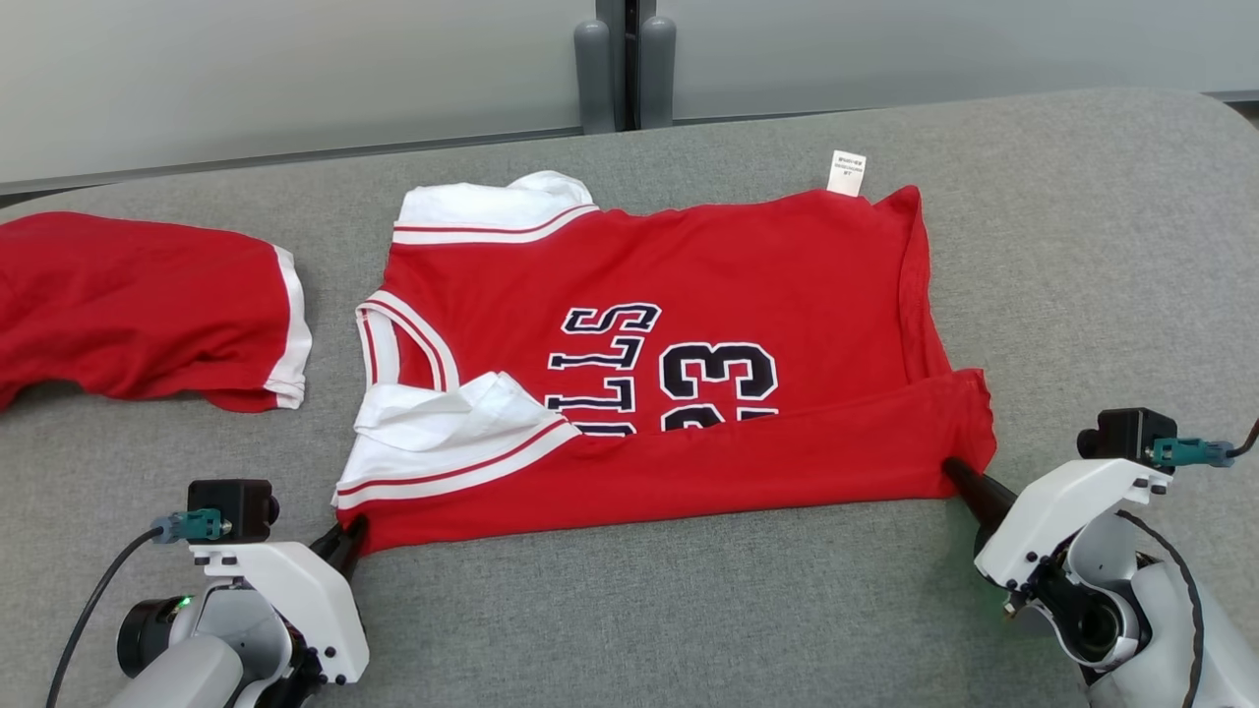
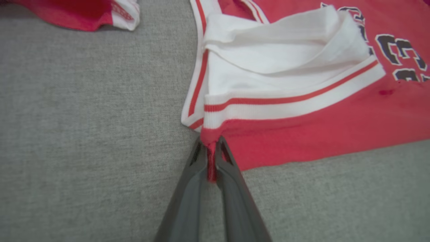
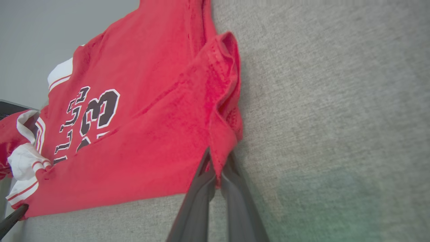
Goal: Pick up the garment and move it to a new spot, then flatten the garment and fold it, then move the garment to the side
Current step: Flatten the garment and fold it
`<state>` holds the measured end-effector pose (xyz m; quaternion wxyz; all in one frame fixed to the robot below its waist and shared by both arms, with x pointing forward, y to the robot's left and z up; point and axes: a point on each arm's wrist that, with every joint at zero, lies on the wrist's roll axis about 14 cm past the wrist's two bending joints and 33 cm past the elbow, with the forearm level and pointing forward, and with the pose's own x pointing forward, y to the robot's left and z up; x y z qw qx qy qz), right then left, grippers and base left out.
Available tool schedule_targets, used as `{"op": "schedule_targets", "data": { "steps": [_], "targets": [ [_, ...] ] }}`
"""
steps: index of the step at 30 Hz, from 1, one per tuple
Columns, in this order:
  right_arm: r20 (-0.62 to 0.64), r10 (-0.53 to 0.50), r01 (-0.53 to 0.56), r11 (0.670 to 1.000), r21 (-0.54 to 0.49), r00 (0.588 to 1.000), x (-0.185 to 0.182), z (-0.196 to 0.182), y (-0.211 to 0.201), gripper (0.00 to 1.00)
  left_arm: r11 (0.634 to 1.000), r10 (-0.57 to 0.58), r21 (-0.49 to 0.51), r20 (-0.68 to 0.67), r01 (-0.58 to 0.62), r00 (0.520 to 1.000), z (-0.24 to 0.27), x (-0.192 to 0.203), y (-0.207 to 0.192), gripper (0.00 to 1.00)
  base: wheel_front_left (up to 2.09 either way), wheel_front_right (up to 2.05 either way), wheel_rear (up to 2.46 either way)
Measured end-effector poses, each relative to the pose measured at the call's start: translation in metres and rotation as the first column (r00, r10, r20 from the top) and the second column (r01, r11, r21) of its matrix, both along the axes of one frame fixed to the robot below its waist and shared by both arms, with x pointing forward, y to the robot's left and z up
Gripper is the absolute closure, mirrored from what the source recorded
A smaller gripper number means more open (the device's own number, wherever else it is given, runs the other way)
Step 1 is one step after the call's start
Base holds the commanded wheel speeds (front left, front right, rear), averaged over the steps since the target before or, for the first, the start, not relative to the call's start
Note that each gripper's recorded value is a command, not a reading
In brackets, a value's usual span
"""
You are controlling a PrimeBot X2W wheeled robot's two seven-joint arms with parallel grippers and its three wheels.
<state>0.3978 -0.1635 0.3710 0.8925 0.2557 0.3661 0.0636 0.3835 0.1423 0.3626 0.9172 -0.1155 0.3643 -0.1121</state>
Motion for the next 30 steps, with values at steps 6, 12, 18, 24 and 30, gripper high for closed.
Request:
{"op": "schedule_targets", "data": {
  "steps": [6,12,18,24,30],
  "targets": [
    [0.053,0.009,-0.008,1.000,-0.020,0.999,0.004,0.016,-0.003,1.00,1.000,-0.011,0.004,0.020,0.010,1.000,0.008,-0.006,0.001,1.00,0.00,0.00,0.00],
    [0.009,0.073,-0.072,0.997,-0.027,0.997,-0.022,0.018,-0.002,1.00,0.999,-0.032,0.016,0.021,0.032,0.999,0.020,-0.024,0.003,1.00,0.00,0.00,0.00],
    [-0.022,0.088,-0.089,0.995,-0.038,0.996,-0.046,0.021,-0.017,1.00,0.998,-0.050,0.023,-0.034,0.051,0.998,0.026,-0.054,0.006,1.00,0.00,0.00,0.00],
    [-0.107,0.089,-0.094,0.995,-0.038,0.990,-0.079,0.009,-0.029,1.00,0.998,-0.062,0.020,-0.116,0.065,0.991,0.026,-0.087,0.008,1.00,0.00,0.00,0.00],
    [-0.180,0.082,-0.088,0.996,-0.028,0.980,-0.107,0.000,-0.030,1.00,0.997,-0.075,-0.001,-0.197,0.076,0.978,0.023,-0.114,0.002,1.00,0.00,0.00,0.00]
  ]
}}
